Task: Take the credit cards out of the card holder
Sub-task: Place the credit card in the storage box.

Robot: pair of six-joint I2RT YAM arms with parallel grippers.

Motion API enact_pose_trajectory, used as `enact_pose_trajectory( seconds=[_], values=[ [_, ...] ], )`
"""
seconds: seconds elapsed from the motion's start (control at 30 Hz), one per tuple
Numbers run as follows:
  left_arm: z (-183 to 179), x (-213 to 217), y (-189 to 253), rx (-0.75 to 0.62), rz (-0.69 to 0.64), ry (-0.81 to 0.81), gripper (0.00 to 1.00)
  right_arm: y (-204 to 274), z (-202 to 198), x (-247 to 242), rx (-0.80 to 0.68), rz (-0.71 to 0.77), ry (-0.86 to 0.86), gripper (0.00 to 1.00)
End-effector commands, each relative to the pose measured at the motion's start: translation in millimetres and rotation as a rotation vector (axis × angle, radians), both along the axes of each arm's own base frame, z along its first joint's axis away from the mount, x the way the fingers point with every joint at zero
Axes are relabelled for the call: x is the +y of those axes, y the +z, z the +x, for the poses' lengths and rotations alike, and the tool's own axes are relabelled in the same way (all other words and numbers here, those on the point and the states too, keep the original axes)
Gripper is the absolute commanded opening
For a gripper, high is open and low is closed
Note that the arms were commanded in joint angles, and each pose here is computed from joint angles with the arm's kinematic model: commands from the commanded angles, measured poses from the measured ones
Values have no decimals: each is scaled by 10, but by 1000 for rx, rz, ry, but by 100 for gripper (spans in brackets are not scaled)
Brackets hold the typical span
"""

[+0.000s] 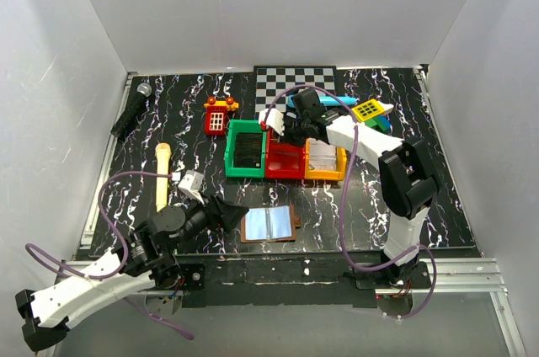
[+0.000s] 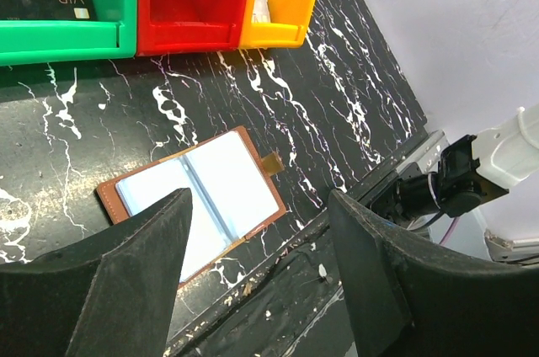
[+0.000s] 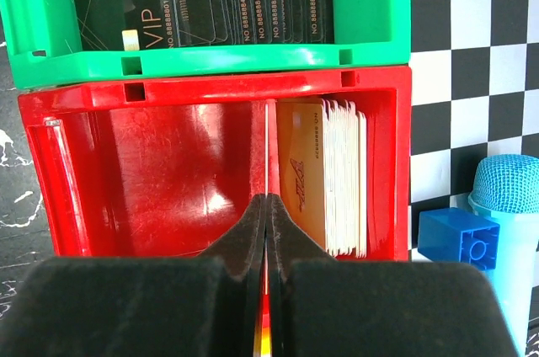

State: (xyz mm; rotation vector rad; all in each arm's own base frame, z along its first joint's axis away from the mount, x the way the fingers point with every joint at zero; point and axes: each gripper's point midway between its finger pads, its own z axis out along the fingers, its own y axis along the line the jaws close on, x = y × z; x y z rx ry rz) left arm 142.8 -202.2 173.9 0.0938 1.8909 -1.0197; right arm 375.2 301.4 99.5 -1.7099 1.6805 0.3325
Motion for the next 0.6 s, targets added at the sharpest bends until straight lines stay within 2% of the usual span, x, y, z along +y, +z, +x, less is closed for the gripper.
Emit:
enact_pose_trajectory(
  seconds=[0.0, 0.57],
  values=[
    [19, -39, -14, -11, 9, -11, 65, 114, 132, 115, -39, 42, 22, 1],
    [4, -73, -39, 0, 20, -27, 65, -11, 140, 106, -5, 23, 4, 1]
  ],
)
